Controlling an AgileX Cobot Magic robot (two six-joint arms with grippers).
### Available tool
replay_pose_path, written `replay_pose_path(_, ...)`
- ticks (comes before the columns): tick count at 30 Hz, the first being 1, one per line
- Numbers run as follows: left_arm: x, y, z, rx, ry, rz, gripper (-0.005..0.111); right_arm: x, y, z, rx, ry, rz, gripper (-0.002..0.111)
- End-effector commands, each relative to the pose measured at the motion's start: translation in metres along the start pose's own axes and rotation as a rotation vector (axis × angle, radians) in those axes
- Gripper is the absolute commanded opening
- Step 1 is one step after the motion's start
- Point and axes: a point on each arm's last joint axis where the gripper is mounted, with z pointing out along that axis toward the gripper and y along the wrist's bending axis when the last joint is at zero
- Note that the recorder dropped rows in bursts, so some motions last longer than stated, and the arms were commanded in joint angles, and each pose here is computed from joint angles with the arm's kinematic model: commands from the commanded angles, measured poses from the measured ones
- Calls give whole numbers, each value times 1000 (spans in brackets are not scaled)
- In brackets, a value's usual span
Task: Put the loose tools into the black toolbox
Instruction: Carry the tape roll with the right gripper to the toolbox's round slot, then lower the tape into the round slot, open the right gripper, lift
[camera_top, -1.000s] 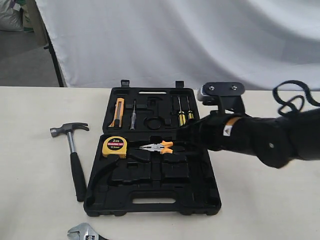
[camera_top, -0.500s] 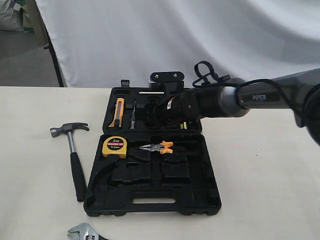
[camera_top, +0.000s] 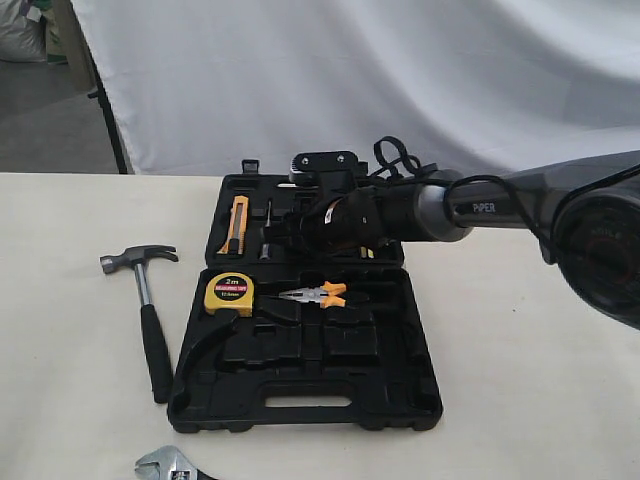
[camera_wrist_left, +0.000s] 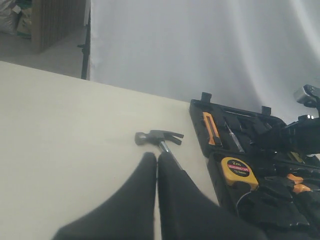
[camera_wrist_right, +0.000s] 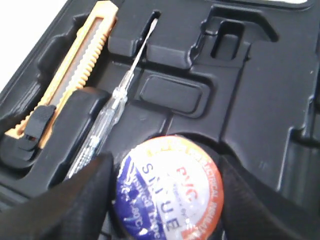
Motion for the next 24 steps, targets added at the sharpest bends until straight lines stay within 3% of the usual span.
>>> replay_pose_path(1,-2,1,0,-21,-20,0,1,-4,-9,2,9,-32,-4,0)
replay_pose_path(13,-2,1,0,-21,-20,0,1,4,-6,7,9,5,-21,1)
replay_pose_path(16,-2,1,0,-21,-20,0,1,6,-7,7,14,22,-27,17)
replay_pose_path(20,-2,1,0,-21,-20,0,1,6,-7,7,14,22,-15,46)
replay_pose_path(24,-2,1,0,-21,-20,0,1,2,-5,3,10,8,-8,66)
